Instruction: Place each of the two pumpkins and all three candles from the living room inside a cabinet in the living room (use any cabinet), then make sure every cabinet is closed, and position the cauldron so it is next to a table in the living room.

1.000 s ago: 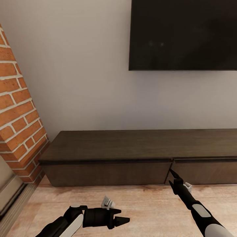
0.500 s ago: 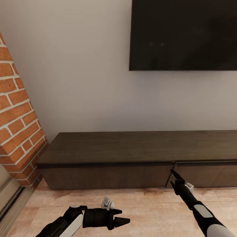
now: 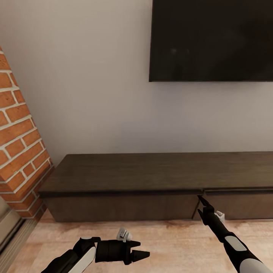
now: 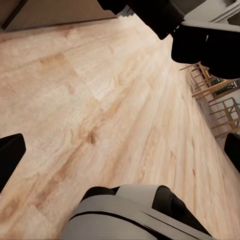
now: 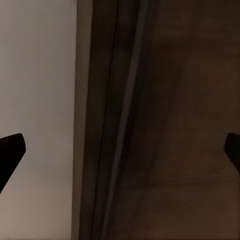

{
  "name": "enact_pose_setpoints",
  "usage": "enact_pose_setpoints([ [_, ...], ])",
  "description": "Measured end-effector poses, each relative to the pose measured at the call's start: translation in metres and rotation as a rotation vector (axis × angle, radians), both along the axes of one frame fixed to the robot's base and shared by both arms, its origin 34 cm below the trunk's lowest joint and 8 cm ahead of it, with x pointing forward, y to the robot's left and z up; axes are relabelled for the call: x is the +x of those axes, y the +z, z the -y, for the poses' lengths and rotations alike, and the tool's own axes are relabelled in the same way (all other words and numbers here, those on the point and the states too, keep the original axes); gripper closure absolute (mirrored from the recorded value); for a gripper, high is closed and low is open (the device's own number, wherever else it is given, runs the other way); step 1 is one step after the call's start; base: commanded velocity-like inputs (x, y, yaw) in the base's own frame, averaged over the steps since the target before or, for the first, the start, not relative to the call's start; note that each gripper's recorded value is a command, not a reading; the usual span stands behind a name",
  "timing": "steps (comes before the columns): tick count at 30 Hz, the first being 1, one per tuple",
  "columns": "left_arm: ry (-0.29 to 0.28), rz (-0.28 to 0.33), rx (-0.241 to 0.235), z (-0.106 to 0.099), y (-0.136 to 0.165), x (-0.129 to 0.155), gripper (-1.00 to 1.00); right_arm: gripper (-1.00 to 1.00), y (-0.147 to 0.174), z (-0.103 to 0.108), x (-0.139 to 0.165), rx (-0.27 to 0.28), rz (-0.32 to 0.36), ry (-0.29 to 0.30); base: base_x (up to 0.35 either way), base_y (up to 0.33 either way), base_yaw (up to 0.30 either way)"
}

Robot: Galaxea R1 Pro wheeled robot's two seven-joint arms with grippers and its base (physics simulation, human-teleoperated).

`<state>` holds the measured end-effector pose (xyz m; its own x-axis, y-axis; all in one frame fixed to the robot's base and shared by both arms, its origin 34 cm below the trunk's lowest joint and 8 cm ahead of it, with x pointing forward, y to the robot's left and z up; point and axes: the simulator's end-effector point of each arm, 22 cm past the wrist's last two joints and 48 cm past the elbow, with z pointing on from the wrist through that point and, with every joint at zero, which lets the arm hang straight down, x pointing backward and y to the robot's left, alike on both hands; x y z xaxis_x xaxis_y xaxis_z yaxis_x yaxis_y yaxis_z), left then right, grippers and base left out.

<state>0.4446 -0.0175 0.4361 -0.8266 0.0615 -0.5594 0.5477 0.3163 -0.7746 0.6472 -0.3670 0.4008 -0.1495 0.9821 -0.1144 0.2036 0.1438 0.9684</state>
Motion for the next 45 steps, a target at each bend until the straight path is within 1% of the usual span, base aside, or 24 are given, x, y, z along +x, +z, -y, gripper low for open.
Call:
enact_pose_setpoints([
  [7,0.001,-0.003,0.003,-0.001,-0.002,0.000,-1.00,-1.00,0.000,0.000,0.000,0.000,0.001,0.000,0.037,0.000,0.000],
  [16,0.001,-0.004,0.006,-0.001,-0.003,0.000,-1.00,-1.00,0.000,0.000,0.000,0.000,0.001,0.000,0.158,0.000,0.000],
  [26,0.001,-0.004,0.006,-0.001,-0.003,0.000,-1.00,-1.00,0.004,0.002,0.001,0.001,0.017,0.001,0.026,0.000,0.000],
  [29,0.001,-0.003,0.005,-0.001,-0.002,0.000,-1.00,-1.00,0.008,0.002,0.000,0.021,0.030,0.019,0.003,0.000,0.000],
  [32,0.000,-0.002,0.004,-0.001,-0.002,0.000,-1.00,-1.00,0.012,-0.002,-0.002,0.063,0.035,0.051,0.002,0.000,0.000],
  [35,0.000,-0.001,0.003,-0.001,-0.001,0.000,-1.00,-1.00,0.014,-0.002,-0.002,0.079,0.036,0.063,0.000,0.000,0.000],
  [43,-0.001,0.001,0.001,0.000,0.000,0.000,-1.00,-1.00,0.016,-0.002,-0.004,0.096,0.036,0.076,0.000,0.000,0.000],
  [45,-0.001,-0.007,0.001,0.000,-0.003,-0.001,-1.00,-1.00,0.011,-0.002,-0.004,0.098,0.028,0.076,0.000,0.000,0.000],
])
